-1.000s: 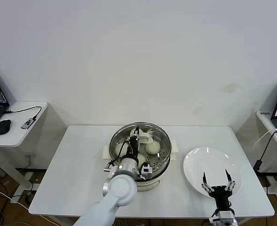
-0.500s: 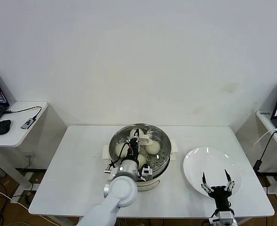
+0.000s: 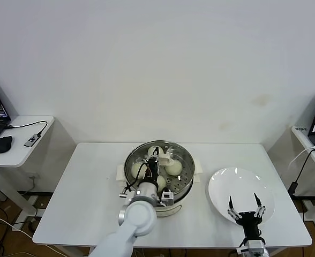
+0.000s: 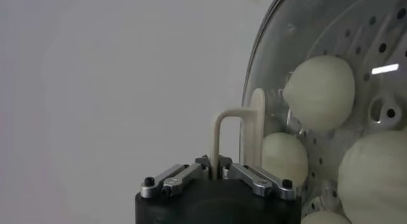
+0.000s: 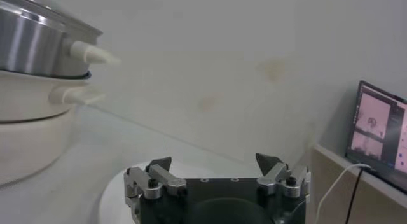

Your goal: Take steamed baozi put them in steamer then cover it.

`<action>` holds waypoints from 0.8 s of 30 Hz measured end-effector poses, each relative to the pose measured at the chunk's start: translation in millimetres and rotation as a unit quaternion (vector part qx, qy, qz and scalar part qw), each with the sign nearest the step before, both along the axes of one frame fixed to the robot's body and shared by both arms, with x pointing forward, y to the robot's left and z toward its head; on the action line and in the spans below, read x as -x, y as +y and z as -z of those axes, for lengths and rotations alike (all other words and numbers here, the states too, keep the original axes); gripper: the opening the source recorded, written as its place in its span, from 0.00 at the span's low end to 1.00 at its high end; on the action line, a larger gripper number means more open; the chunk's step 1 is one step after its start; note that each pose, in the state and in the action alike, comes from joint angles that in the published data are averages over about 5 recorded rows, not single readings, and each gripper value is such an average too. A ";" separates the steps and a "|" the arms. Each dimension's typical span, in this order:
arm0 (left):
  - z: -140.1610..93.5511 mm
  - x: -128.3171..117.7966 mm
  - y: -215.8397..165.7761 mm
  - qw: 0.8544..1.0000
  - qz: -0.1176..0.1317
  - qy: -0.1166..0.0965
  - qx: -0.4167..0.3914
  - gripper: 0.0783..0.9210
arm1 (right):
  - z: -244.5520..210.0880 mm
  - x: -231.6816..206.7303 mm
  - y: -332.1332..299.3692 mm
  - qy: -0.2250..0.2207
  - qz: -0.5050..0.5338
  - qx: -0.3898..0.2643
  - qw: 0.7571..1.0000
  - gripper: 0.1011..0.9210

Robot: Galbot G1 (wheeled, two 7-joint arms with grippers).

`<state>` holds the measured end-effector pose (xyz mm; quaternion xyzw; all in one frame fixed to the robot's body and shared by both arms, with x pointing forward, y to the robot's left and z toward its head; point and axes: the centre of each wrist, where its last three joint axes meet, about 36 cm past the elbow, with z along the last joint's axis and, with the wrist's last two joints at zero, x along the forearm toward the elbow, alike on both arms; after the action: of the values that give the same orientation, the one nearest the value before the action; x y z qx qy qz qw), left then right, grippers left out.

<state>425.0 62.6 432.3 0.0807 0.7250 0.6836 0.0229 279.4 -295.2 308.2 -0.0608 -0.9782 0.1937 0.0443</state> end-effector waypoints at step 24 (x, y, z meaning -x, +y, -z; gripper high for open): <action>-21.0 100.1 70.3 0.986 0.030 -0.019 0.163 0.87 | -2.1 3.9 7.0 -0.002 -0.020 -0.006 1.000 0.88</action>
<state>325.0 133.0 453.3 0.0843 0.8237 0.5563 0.0703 275.5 -288.2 310.3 -0.0415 -0.9804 0.1886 0.0393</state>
